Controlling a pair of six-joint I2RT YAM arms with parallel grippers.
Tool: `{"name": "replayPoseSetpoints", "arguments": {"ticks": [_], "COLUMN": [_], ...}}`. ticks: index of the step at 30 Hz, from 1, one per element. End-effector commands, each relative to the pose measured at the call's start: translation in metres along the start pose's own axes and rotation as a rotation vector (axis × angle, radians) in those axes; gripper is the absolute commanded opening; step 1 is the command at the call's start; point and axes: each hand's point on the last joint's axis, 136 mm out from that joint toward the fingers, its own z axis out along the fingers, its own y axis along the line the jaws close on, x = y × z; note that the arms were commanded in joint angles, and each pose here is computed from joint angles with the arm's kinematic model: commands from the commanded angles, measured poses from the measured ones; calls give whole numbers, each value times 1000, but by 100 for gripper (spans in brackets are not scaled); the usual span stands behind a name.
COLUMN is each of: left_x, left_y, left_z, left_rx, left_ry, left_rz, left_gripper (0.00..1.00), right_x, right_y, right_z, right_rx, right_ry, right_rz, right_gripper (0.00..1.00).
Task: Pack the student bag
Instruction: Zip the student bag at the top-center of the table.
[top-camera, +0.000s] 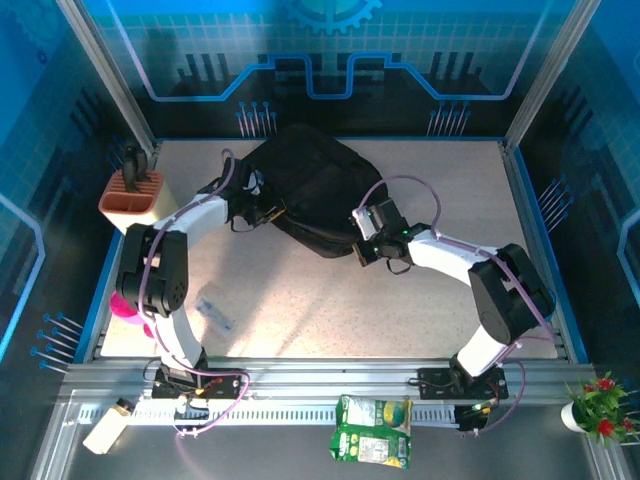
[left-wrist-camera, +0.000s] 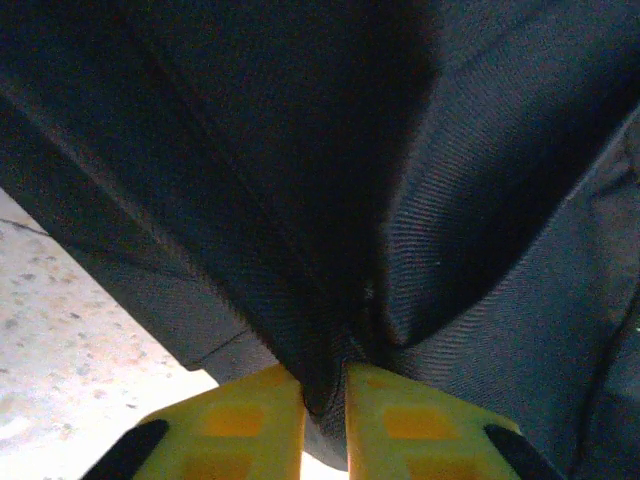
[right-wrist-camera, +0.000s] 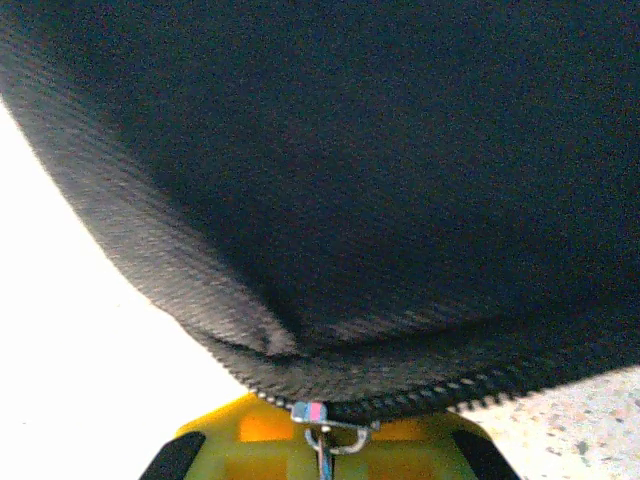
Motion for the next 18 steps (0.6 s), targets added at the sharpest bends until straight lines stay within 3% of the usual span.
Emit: {"name": "replayPoseSetpoints", "arguments": {"ticks": [1,11,18], "left_x": [-12,32,66], "left_y": [9,47,40], "left_z": [-26,-70,-79], "left_rx": [-36,-78,91], "left_ry": [-79,-145,-132], "left_rz": [-24,-181,-349], "left_gripper": [32,56,64], "right_x": [-20,-45,-44], "right_y": [31,146,196], "right_z": [-9,0,7], "right_rx": [-53,-283,-363], "right_ry": [-31,-32,0], "right_rz": [-43,-140,-194], "right_gripper": [0,0,0]}}
